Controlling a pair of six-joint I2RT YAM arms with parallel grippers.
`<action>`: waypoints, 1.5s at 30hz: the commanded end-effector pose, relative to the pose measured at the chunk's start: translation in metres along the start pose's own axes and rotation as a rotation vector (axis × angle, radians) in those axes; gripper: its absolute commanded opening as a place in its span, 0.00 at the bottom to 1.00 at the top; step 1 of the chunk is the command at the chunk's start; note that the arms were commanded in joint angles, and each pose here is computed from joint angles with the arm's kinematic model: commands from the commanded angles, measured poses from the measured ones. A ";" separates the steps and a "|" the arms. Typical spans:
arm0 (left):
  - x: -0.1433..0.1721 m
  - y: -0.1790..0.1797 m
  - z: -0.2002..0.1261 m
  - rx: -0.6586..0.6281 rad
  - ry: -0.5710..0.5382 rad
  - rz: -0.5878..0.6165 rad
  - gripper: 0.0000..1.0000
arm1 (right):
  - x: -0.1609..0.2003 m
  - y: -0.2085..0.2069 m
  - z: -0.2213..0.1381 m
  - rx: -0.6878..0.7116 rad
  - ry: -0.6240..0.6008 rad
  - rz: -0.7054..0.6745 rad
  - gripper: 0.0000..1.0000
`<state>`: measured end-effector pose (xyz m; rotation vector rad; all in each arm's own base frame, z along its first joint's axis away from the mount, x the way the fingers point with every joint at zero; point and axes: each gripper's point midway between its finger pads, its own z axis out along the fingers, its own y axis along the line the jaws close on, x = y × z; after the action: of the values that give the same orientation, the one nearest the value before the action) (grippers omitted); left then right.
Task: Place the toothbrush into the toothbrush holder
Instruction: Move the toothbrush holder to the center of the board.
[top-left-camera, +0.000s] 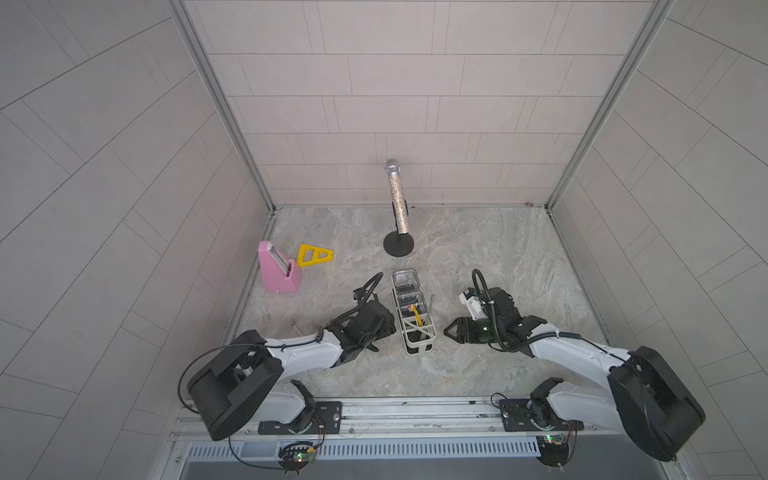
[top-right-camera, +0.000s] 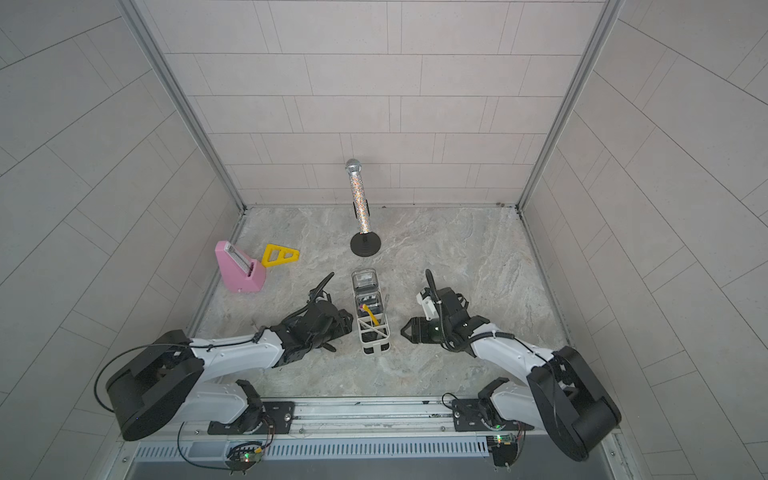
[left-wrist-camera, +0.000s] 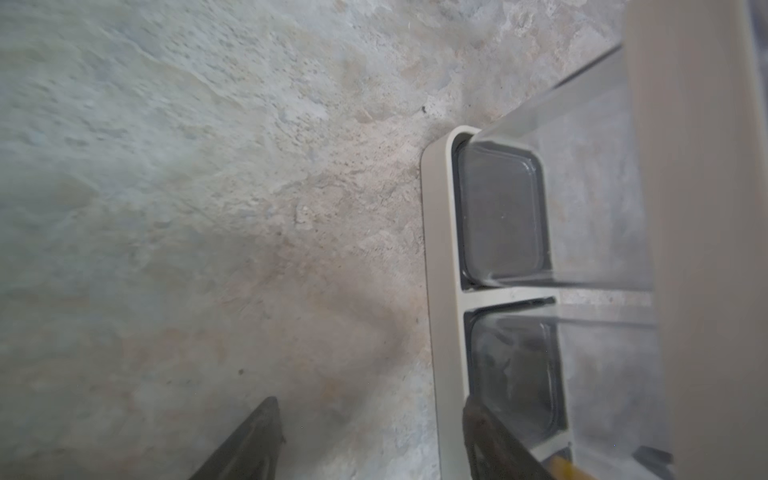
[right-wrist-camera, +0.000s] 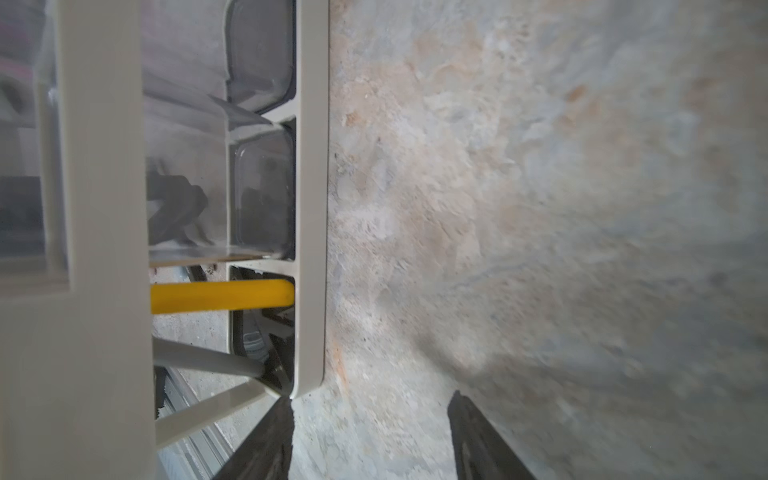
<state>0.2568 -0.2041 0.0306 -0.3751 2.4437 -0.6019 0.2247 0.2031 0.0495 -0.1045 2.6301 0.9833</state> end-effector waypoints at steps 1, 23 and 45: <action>0.003 -0.008 0.012 0.037 0.046 -0.048 0.71 | -0.024 0.023 0.013 -0.099 -0.022 -0.026 0.61; -0.021 -0.005 0.062 0.061 0.114 -0.133 0.66 | -0.089 0.011 0.073 -0.124 -0.005 0.024 0.58; -0.029 0.016 0.075 -0.040 0.142 -0.126 0.66 | -0.122 -0.028 0.048 0.041 -0.018 0.035 0.57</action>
<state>0.3633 -0.2306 0.0342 -0.4721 2.3539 -0.8577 0.3612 0.2219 0.0411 -0.0666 2.6038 1.0145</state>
